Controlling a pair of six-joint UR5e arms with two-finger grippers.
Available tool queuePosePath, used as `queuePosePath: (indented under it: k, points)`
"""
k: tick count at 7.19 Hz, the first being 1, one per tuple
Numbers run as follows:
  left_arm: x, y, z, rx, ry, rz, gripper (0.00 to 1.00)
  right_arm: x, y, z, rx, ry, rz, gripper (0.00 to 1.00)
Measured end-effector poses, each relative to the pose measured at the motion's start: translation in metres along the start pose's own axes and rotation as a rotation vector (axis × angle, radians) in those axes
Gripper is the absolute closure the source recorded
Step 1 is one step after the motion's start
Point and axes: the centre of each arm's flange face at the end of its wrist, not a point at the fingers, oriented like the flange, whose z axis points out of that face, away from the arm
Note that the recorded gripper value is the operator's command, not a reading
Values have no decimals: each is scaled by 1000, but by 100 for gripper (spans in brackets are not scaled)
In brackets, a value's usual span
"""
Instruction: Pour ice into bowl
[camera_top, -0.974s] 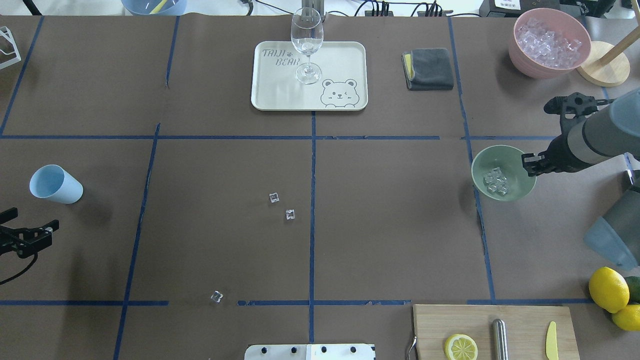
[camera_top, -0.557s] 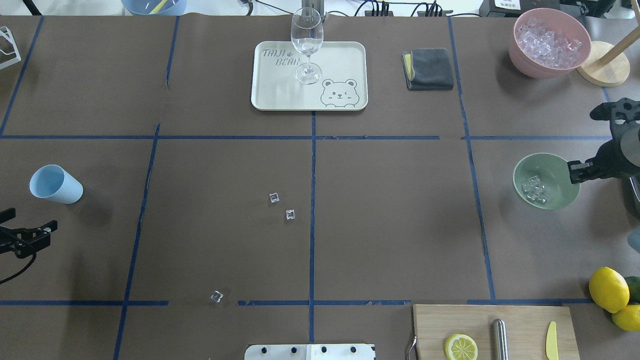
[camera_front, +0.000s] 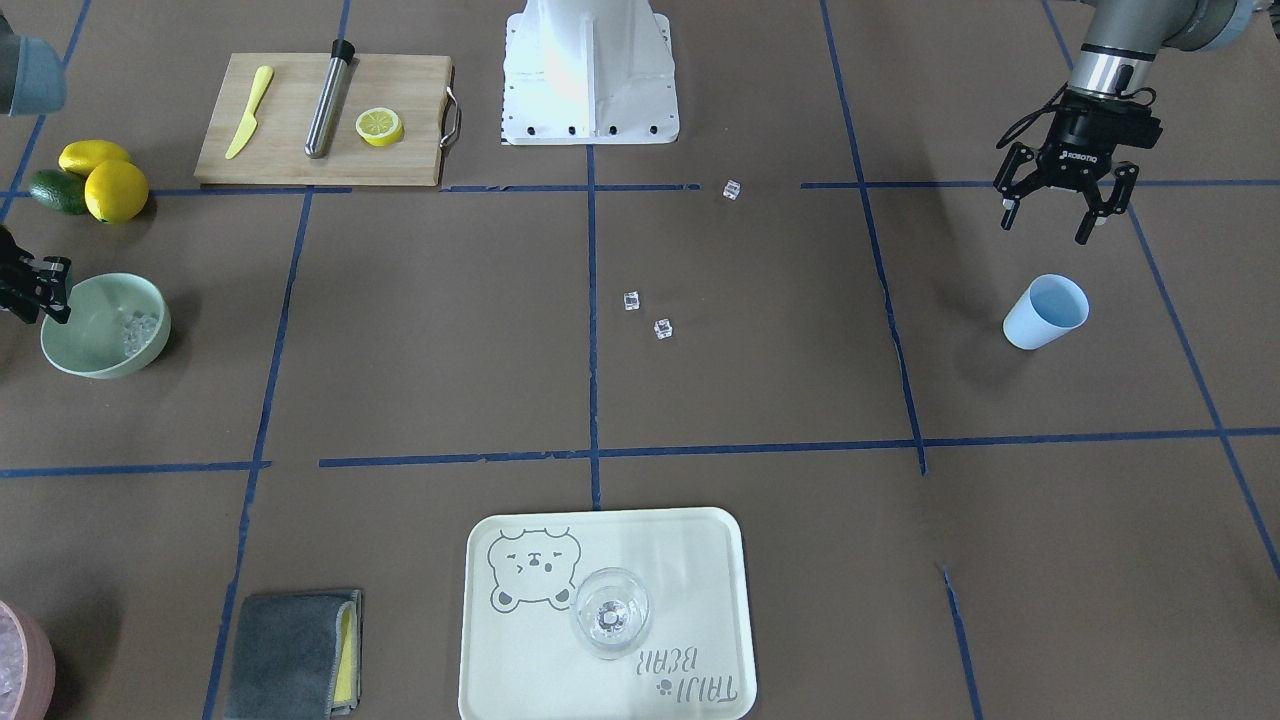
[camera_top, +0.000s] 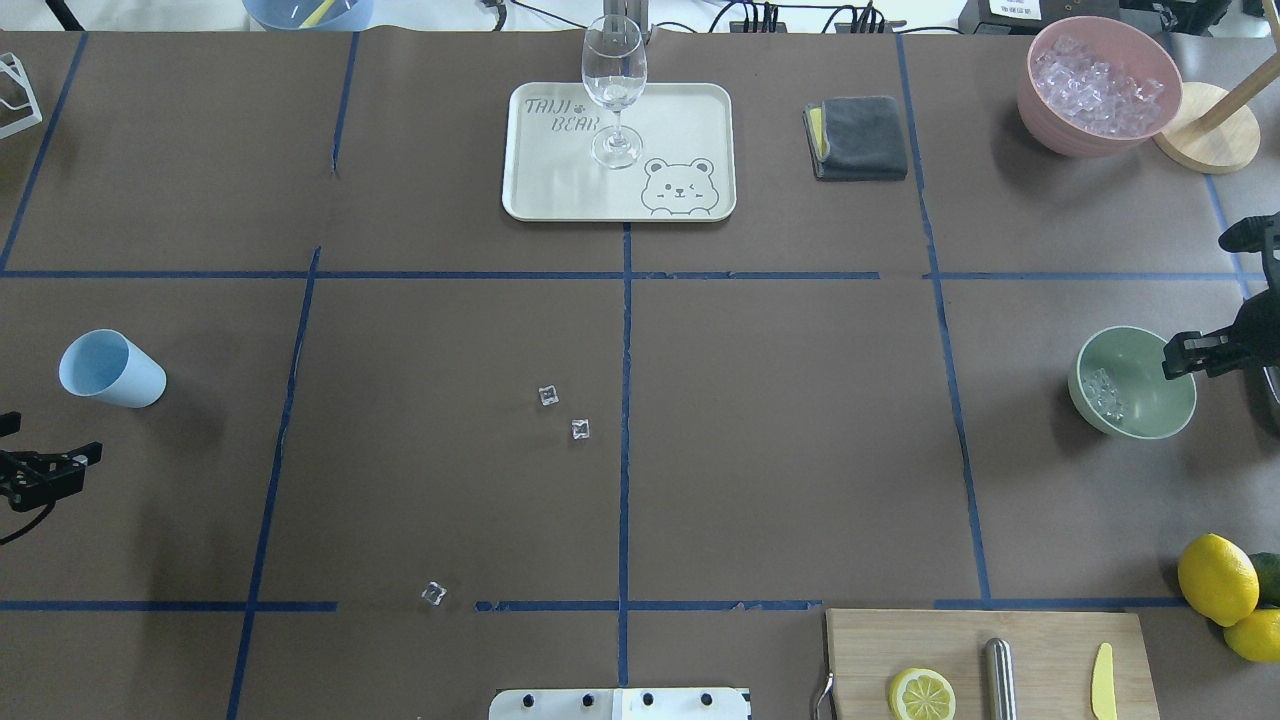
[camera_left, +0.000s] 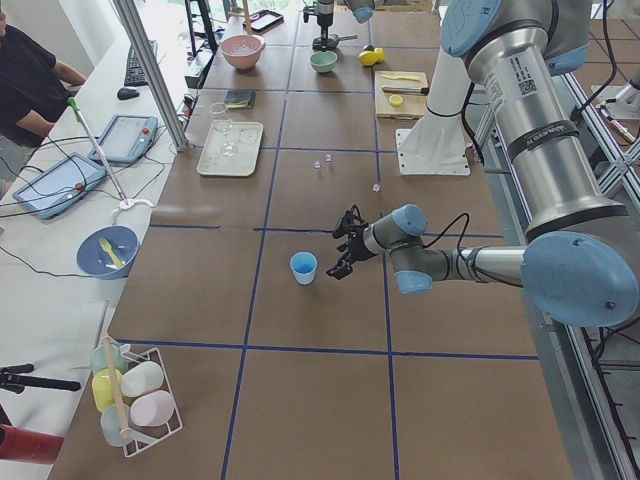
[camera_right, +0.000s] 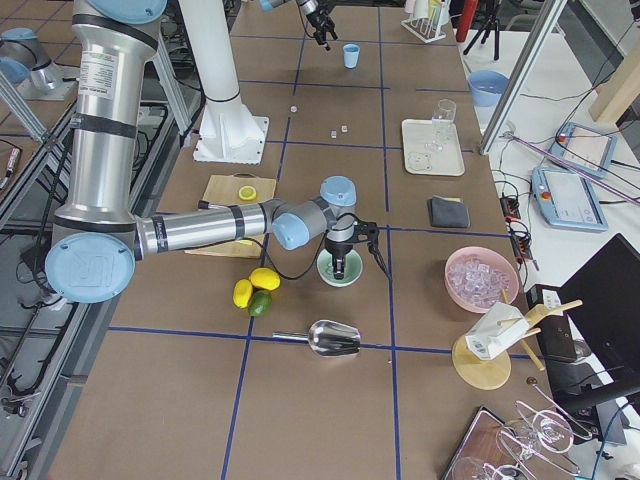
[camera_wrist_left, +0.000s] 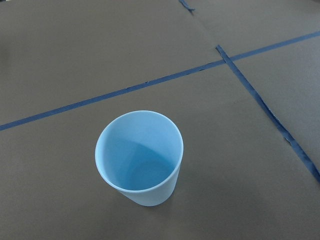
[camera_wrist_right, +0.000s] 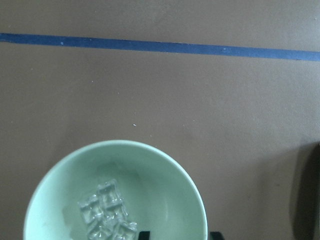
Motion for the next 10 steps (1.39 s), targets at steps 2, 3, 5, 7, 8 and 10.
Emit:
queuePosePath:
  k: [2, 3, 5, 7, 8, 10]
  points:
    - [-28, -41, -3, -70, -20, 123, 0, 21, -6, -15, -2, -15, -37, 0]
    - [-45, -68, -7, -98, -43, 180, 0, 42, -9, -27, -5, -20, -64, 0]
    - [-76, -110, -16, -176, -6, 230, 0, 90, -14, -55, -8, -58, -102, 0]
    - [-112, -166, -27, -245, -1, 265, 0, 135, -13, -80, -7, -71, -155, 0]
    - [-139, -198, -37, -299, -21, 265, 0, 155, -7, -90, -7, -96, -154, 0]
    - [-199, -216, -57, -379, -17, 199, 0, 179, 10, -93, -14, -146, -112, 0]
